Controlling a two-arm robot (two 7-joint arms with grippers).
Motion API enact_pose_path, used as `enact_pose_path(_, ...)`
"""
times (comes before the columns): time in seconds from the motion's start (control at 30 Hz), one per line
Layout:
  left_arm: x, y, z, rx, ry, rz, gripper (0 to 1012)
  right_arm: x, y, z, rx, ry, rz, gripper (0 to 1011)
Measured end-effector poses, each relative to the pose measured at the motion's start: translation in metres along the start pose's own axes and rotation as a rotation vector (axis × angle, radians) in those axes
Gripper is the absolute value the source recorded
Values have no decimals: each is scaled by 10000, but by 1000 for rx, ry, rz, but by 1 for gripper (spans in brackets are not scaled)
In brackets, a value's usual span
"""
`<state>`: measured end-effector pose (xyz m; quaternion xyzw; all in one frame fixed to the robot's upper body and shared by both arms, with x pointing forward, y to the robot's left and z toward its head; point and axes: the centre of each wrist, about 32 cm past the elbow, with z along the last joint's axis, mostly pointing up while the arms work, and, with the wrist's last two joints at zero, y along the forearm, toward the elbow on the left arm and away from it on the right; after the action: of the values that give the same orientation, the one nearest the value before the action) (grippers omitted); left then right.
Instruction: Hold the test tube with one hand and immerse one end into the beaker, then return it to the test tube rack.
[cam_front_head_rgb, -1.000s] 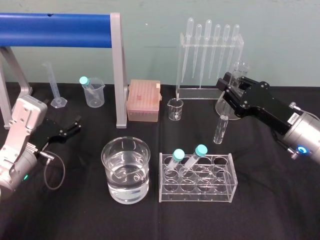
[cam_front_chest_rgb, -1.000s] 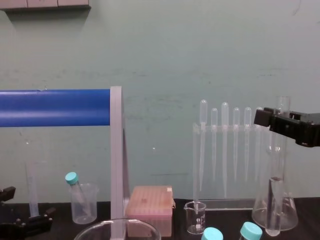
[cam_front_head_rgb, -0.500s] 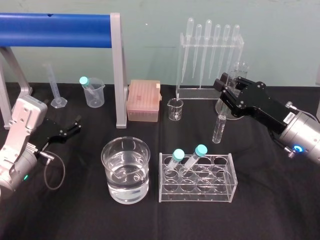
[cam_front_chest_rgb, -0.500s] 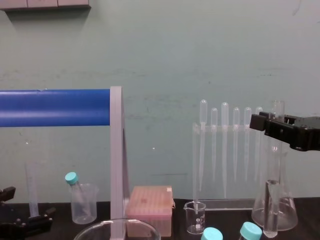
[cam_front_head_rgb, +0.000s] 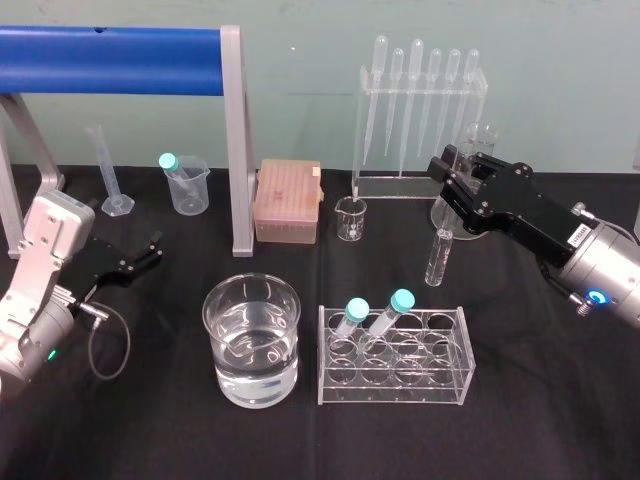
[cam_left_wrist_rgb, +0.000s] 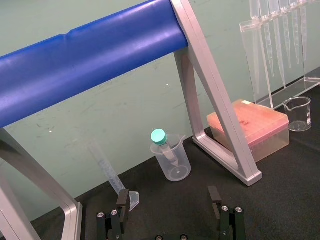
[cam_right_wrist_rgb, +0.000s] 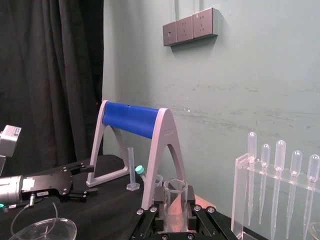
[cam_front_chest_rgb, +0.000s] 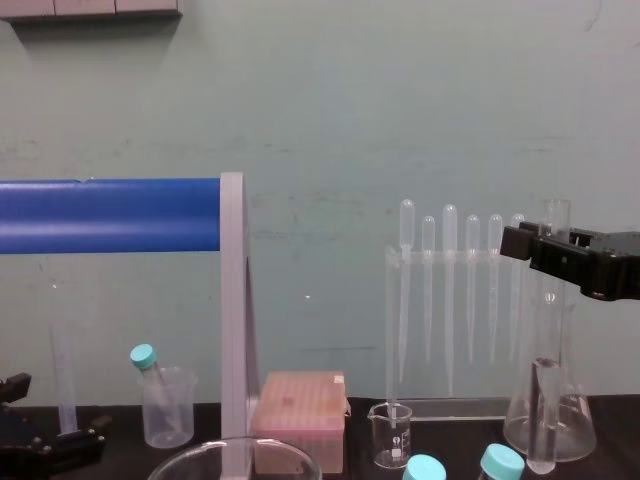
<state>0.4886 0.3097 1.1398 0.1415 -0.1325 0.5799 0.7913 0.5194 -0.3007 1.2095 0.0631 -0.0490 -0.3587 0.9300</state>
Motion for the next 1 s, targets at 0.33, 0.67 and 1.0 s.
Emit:
enact_pose_path(0.33, 0, 0, 0, 0, 0, 0, 1000, -1, 0, 2, 1, 0, 0, 242)
enact_pose_path(0.67, 0, 0, 0, 0, 0, 0, 1000, -1, 0, 2, 1, 0, 0, 242)
enact_pose_path(1.0, 0, 0, 0, 0, 0, 0, 1000, 3, 2, 4, 0, 0, 2, 242)
